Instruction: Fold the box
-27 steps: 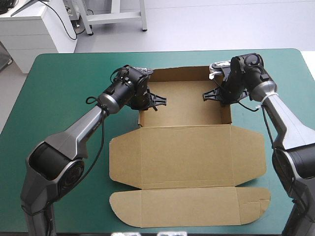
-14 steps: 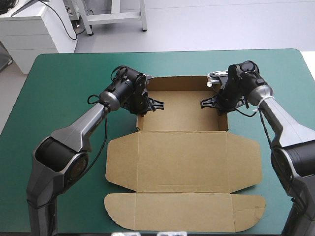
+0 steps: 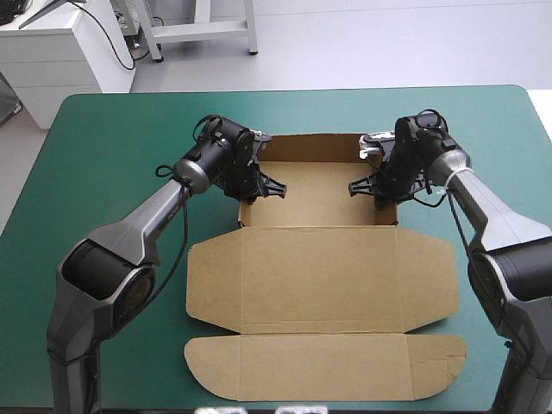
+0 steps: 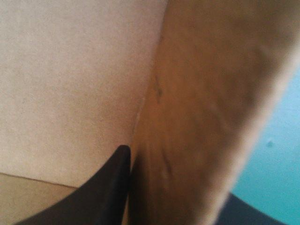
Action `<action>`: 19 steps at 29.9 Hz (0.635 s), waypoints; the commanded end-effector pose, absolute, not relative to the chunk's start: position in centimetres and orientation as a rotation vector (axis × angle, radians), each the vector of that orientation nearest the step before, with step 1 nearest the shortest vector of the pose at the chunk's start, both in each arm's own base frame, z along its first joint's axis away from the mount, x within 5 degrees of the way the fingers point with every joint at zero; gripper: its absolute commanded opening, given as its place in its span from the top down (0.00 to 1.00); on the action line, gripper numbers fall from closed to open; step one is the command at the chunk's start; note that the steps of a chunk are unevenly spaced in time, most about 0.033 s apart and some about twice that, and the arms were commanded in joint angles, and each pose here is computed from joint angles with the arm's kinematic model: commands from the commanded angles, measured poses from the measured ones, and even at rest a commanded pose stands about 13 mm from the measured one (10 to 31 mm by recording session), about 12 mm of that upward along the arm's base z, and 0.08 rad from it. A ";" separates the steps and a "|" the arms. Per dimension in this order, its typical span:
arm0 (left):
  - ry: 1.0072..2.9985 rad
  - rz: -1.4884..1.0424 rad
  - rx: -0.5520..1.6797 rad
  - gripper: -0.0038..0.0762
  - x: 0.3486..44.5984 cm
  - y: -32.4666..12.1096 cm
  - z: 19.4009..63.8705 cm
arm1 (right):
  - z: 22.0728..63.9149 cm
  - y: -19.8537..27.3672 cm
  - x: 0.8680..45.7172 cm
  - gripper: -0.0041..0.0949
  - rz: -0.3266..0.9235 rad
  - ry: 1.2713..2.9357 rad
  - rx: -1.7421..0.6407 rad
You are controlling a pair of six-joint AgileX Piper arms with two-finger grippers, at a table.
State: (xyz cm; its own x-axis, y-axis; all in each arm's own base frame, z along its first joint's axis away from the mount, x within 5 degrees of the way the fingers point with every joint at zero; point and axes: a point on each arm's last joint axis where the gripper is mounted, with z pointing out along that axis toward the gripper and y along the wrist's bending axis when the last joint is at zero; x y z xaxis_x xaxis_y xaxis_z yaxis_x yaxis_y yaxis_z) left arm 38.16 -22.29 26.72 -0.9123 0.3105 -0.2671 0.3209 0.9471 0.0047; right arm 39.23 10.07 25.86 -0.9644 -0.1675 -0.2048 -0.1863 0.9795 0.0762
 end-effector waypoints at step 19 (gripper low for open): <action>2.528 -0.048 0.446 0.35 38.0 -21.2 37.6 | 36.7 8.5 39.9 0.31 0.230 2.647 -0.129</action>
